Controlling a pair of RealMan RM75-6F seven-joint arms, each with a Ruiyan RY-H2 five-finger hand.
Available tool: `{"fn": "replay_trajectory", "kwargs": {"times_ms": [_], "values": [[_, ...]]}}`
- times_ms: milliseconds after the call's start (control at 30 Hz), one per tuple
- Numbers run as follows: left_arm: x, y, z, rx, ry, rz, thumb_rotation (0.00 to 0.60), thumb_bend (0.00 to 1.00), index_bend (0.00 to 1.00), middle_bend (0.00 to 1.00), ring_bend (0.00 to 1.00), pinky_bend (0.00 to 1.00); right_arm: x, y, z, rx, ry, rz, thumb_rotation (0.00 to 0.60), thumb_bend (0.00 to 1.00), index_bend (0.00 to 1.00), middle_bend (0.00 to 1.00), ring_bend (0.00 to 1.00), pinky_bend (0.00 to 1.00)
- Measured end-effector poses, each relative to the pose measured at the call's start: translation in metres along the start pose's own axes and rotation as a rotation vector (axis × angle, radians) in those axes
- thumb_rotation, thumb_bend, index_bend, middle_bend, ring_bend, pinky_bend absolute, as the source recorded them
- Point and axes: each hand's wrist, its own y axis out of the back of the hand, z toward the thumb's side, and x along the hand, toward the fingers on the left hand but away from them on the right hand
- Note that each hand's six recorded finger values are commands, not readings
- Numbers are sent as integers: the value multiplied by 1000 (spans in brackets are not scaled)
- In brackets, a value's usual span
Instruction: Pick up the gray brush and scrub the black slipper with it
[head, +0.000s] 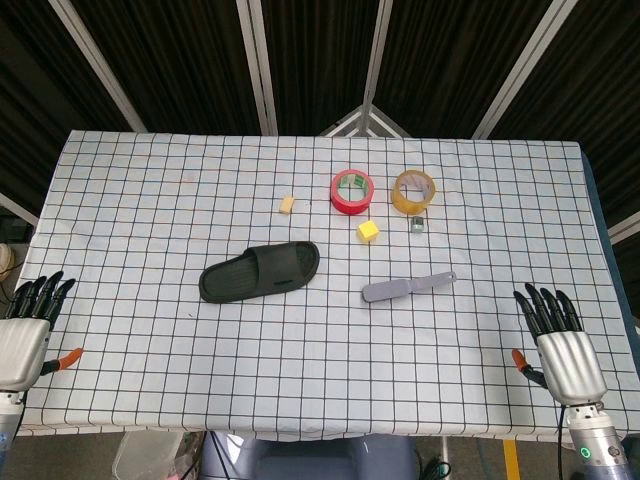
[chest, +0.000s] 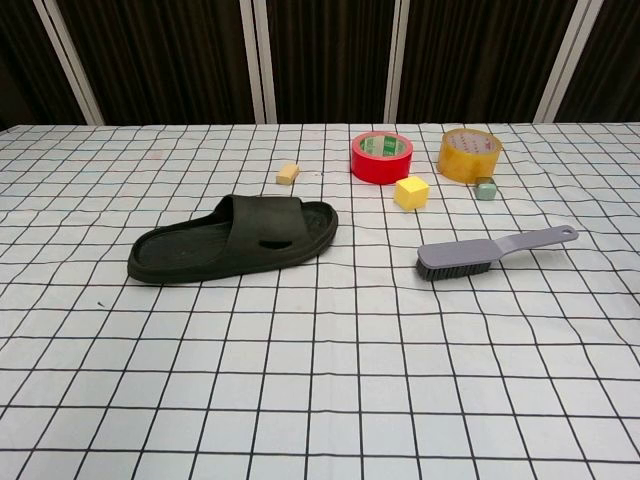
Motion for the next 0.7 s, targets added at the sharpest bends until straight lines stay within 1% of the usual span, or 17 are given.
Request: {"fn": "replay_trajectory", "kwargs": {"times_ms": [133, 300, 400, 500, 600, 700], "values": [[-1, -3, 0, 6, 2, -5, 600, 67, 0, 0, 0, 68, -1, -6, -2, 3, -6, 35, 600, 345, 0, 0, 0, 0], [2, -3, 7, -1, -28, 12, 600, 67, 0, 0, 0, 68, -4, -8, 2, 2, 15, 37, 600, 346, 0, 0, 0, 0], [4, 0, 10, -13, -48, 46, 600, 67, 0, 0, 0, 68, -12, -12, 11, 5, 58, 49, 600, 346, 9, 35, 0, 0], [7, 2, 13, -23, -62, 83, 600, 67, 0, 0, 0, 68, -25, -18, 24, 20, 116, 78, 600, 345, 19, 76, 0, 0], [10, 2, 15, -28, -68, 109, 600, 68, 0, 0, 0, 68, -39, -30, 39, 39, 174, 128, 600, 346, 27, 83, 0, 0], [11, 3, 16, -26, -68, 130, 600, 68, 0, 0, 0, 68, -54, -45, 55, 64, 224, 191, 600, 346, 56, 94, 0, 0]]}}
